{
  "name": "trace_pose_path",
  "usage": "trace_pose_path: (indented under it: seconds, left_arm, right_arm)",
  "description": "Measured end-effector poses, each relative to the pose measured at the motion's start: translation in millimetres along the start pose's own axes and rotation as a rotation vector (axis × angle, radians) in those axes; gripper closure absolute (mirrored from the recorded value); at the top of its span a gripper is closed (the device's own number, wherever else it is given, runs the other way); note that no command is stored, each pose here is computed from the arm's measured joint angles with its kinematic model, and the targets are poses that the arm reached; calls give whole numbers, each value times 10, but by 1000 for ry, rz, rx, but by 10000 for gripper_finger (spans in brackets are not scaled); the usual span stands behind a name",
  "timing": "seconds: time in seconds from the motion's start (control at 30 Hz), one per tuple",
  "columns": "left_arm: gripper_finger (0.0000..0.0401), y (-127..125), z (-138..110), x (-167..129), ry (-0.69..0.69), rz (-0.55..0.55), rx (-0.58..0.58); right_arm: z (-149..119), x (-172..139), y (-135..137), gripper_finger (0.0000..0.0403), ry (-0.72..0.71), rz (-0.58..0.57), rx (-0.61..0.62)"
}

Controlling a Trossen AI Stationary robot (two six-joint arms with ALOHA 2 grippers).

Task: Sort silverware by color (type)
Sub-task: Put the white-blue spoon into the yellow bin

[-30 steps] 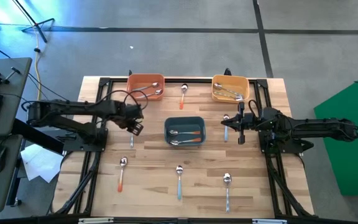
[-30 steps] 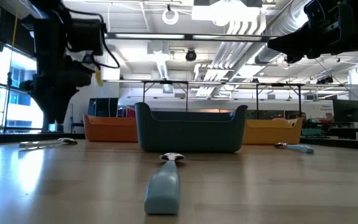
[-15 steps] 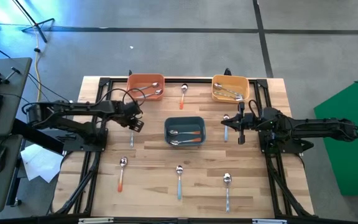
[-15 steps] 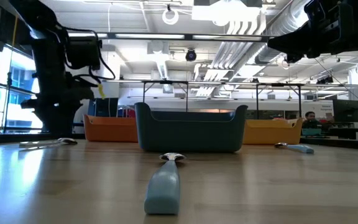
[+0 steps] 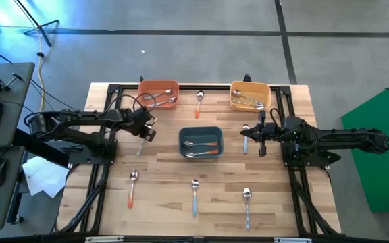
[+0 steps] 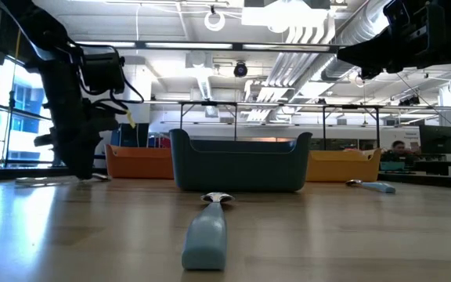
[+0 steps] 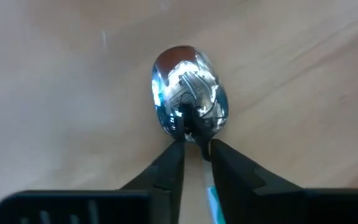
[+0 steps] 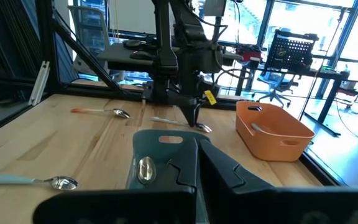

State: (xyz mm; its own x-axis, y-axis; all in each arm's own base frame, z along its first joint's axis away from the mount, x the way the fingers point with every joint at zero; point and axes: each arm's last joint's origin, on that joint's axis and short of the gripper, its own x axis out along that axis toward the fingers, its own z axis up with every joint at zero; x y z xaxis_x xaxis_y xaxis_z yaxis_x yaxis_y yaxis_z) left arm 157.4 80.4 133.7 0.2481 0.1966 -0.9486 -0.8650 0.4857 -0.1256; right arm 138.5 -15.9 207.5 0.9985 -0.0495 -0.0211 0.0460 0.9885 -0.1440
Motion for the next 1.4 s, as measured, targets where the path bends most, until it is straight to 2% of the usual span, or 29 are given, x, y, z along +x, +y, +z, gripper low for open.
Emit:
trace_pose_path:
  seconds: [0.13,0.2,0.37,0.57,0.9,1.07,1.17,1.27,1.4]
  left_arm:
    - [383,-4,24,0,-25,-4,33]
    - [395,-20,26,-2,-40,-1,46]
    - [395,-101,24,-31,-92,-33,81]
    - [400,-195,19,-187,-194,-123,100]
    - [401,-488,45,-580,-539,-373,94]
    - [401,-688,147,-772,-784,-528,96]
    - [401,-786,208,-801,-889,-577,93]
    - [401,-864,255,-750,-937,-593,98]
    - [401,-987,338,-679,-990,-612,118]
  right_arm:
    - [1,0,0,403,-1,0,7]
    - [1,0,0,403,-1,0,7]
    - [1,0,0,403,-1,0,10]
    - [3,0,-1,403,-2,-2,11]
    - [44,9,-23,399,-39,-59,66]
    - [59,64,-30,369,-70,-62,81]
    - [55,112,-33,338,-81,-64,82]
    - [24,156,-35,309,-63,-72,82]
    - [-19,196,-52,279,-25,-137,85]
